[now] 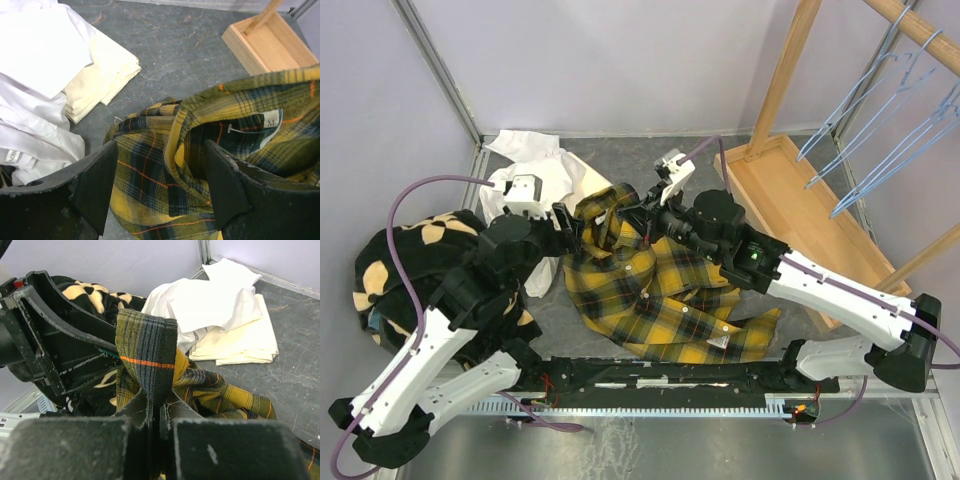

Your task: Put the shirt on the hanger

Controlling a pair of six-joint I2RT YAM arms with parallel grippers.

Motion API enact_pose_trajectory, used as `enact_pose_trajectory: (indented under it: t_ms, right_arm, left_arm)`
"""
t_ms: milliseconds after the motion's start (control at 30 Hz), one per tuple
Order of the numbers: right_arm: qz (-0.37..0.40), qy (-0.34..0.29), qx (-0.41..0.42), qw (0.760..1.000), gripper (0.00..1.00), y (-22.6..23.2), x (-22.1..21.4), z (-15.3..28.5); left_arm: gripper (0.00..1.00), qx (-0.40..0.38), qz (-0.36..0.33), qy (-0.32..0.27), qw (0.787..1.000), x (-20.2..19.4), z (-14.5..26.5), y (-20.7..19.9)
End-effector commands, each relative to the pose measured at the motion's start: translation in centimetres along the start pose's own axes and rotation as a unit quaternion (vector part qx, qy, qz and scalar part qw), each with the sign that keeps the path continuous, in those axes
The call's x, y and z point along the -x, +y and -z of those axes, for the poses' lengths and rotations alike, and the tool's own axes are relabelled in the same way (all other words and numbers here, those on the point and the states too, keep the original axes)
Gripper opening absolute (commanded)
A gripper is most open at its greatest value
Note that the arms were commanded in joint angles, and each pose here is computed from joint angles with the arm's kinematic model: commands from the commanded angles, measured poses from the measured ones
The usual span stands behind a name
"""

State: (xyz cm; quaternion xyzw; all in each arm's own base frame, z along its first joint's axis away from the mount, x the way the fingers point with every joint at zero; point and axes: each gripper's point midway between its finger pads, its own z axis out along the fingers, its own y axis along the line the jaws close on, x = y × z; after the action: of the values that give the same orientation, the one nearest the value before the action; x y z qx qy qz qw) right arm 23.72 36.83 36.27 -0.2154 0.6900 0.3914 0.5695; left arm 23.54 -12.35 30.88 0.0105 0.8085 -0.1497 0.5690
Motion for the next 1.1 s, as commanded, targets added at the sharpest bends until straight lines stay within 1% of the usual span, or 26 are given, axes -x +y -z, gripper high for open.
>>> enact_pose_trajectory:
  t_ms: [0,67,133,233,267,300,333,500,533,567,733,800,967,1000,1067]
  right_arm:
    - [0.003,-0.053,0.025,0.998,0.0,1.2,3.3,1.4]
    - [0.004,-0.055,0.029,0.998,0.0,1.3,3.4,1.5]
    - [0.008,-0.055,0.037,0.998,0.0,1.6,3.5,1.6]
    - [0.01,-0.059,0.057,0.997,0.0,2.2,3.6,1.7]
    - [0.011,-0.061,0.061,0.996,0.0,2.4,3.6,1.8]
    - [0.012,-0.063,0.064,0.996,0.0,2.4,3.6,1.8]
    - [0.013,-0.064,0.066,0.996,0.0,2.5,3.6,1.9]
    - [0.015,-0.062,0.062,0.996,0.0,2.2,3.1,2.0]
    - [0.015,-0.061,0.062,0.996,0.0,2.2,3.1,2.0]
    - [0.016,-0.059,0.061,0.996,0.0,2.1,2.9,2.0]
    - [0.02,-0.036,0.055,0.998,0.0,1.7,1.5,1.7]
    - [0.016,-0.013,0.022,1.0,0.07,0.3,0.0,1.4]
    - [0.0,0.035,-0.074,0.997,0.51,-3.1,-2.8,1.0]
    - [0.001,0.047,-0.09,0.995,0.57,-3.7,-3.3,1.2]
    - [0.003,0.058,-0.109,0.992,0.65,-4.3,-3.7,1.4]
  left_arm:
    - [0.71,0.007,0.104,-0.048,0.993,1.8,-0.4,-0.5]
    - [0.64,0.01,0.131,-0.045,0.99,1.2,-0.7,-0.5]
    - [0.61,0.001,0.152,-0.04,0.988,0.5,-1.1,-1.0]
    - [0.59,0.002,0.169,-0.023,0.985,-0.8,-1.7,-1.1]
    - [0.57,0.008,0.174,-0.018,0.985,-1.2,-1.8,-1.0]
    - [0.53,0.013,0.177,-0.016,0.984,-1.4,-1.8,-0.9]
    - [0.49,0.018,0.179,-0.014,0.984,-1.6,-1.9,-0.7]
    - [0.17,0.035,0.173,-0.027,0.984,-1.0,-1.6,0.1]
    - [0.07,0.037,0.165,-0.028,0.985,-0.8,-1.6,0.2]
    - [0.03,0.045,0.157,-0.027,0.986,-0.7,-1.7,0.4]
    - [0.03,0.074,0.117,-0.026,0.99,-0.2,-1.6,1.4]
    - [0.03,0.075,0.105,-0.029,0.991,0.1,-1.5,1.5]
    - [0.03,0.085,0.084,-0.021,0.993,0.4,-1.6,1.6]
    - [0.03,0.088,0.081,-0.02,0.993,0.3,-1.7,1.7]
    - [0.03,0.089,0.078,-0.02,0.993,0.4,-1.7,1.7]
